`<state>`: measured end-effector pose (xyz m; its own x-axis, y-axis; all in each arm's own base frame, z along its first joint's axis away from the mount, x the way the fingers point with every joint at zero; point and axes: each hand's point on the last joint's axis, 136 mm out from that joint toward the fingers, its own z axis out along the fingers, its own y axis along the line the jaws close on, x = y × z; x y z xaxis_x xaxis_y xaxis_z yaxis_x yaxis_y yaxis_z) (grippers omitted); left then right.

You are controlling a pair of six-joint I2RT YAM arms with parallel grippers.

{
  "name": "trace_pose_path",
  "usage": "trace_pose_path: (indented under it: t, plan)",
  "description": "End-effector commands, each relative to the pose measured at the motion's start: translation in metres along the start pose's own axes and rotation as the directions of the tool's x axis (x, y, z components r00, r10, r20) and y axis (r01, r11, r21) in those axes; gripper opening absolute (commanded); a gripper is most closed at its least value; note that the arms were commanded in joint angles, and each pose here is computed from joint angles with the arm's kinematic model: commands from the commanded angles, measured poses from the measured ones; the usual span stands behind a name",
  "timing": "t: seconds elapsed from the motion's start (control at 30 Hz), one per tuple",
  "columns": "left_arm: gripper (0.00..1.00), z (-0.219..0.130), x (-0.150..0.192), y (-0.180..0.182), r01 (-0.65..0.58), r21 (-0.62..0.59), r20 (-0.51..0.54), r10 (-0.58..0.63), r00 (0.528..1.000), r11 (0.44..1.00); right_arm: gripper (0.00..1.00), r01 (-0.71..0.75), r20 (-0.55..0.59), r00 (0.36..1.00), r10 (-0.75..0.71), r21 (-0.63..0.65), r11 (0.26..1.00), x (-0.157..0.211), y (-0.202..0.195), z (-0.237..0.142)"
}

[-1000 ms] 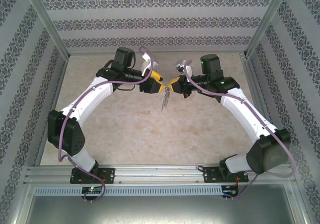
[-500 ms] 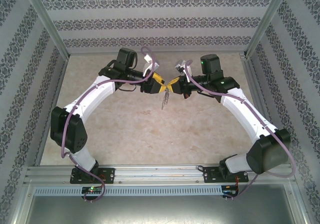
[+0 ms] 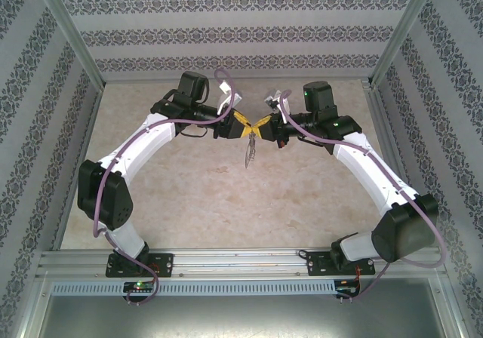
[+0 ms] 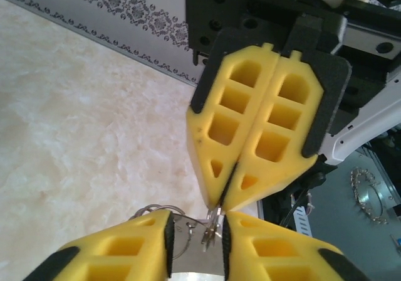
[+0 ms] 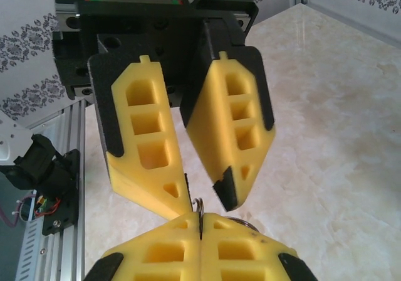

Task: Put the keys on the keyring

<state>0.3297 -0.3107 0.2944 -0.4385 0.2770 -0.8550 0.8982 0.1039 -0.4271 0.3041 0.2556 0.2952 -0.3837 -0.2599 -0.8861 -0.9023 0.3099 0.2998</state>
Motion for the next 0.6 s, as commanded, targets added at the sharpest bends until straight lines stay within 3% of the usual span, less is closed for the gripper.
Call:
trace_pose_path:
  t: [0.0,0.3,0.4,0.47,0.57]
  plan:
    - [0.20,0.007,-0.008,-0.008,-0.025,0.047,0.008,0.025,1.000,0.999,0.00,0.038,0.039,0.999,-0.037,-0.033,0.999,-0.013,0.006,-0.001]
    - [0.01,0.013,-0.004,-0.013,-0.028,0.067,-0.004,0.029,1.000,0.997,0.00,0.036,0.051,0.998,-0.035,-0.021,0.999,-0.014,0.003,-0.001]
    - [0.00,0.014,-0.001,-0.011,-0.028,0.054,-0.007,0.028,1.000,0.998,0.00,0.032,0.064,0.997,-0.031,-0.018,0.999,-0.016,0.002,-0.002]
    - [0.00,0.015,-0.001,-0.006,-0.027,0.028,-0.003,0.027,1.000,0.999,0.18,0.021,0.083,0.996,-0.021,0.000,1.000,-0.019,-0.001,-0.006]
    - [0.00,0.014,-0.005,-0.002,-0.039,-0.012,0.032,0.039,0.999,0.999,0.33,0.005,0.125,0.992,-0.010,0.036,0.999,-0.024,-0.005,-0.019]
